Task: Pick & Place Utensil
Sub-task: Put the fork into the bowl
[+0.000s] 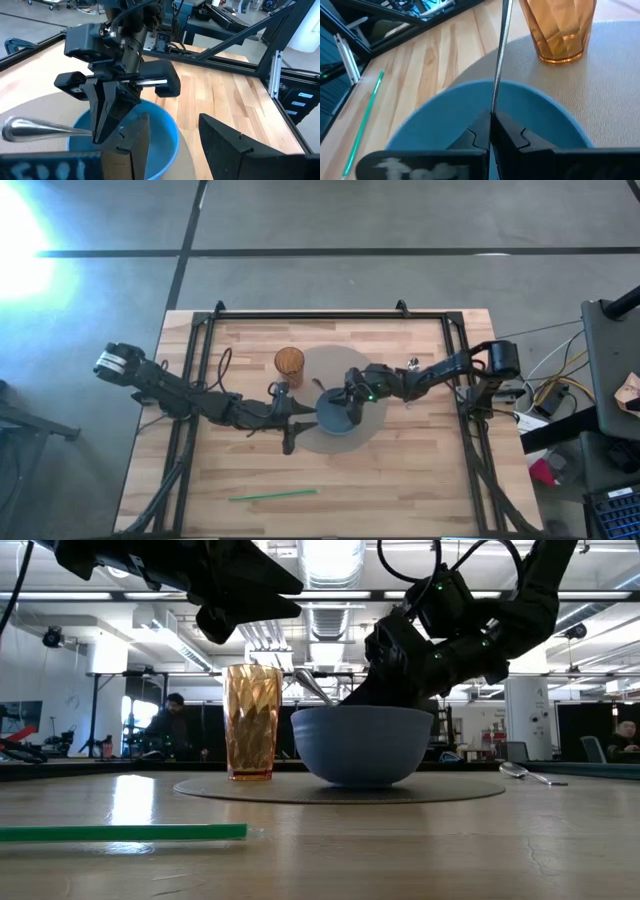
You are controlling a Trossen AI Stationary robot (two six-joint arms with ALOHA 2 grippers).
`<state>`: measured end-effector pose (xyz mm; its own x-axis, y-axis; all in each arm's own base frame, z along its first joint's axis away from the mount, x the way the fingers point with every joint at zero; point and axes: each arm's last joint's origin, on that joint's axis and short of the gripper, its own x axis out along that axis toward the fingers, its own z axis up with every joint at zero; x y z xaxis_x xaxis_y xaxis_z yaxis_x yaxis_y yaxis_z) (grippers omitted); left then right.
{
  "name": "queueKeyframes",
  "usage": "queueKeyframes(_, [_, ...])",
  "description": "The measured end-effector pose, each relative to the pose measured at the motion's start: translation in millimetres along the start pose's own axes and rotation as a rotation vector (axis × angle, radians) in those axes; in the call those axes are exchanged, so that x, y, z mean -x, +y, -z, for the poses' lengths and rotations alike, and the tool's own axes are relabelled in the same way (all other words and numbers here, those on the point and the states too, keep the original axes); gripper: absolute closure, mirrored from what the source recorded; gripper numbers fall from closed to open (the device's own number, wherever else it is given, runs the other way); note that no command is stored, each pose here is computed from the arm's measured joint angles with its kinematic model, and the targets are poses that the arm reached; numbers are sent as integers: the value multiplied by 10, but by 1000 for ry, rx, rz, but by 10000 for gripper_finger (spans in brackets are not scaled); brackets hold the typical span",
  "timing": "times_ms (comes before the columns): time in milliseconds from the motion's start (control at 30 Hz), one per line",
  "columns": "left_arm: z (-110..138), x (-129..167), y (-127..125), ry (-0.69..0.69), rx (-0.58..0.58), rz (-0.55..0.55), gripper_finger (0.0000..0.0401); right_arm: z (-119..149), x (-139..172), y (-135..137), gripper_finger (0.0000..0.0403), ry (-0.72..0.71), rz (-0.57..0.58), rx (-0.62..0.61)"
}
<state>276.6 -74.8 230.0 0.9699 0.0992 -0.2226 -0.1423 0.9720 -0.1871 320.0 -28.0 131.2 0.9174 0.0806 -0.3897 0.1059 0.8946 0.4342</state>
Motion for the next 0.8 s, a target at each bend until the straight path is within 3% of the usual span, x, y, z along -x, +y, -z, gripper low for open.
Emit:
queueKeyframes(300, [55, -1, 24, 57, -31, -21, 238, -129, 157, 111, 394, 8, -1, 58])
queueKeyframes(533, [45, -3, 48, 36, -77, -83, 238, -152, 225, 332, 394, -2, -68, 244])
queueKeyframes(667, [19, -10, 94, 4, -59, -183, 238, -157, 230, 388, 394, -14, -85, 333])
queueKeyframes(800, [-42, -28, 115, -20, -35, -203, 238, -199, 214, 403, 394, -30, -88, 383])
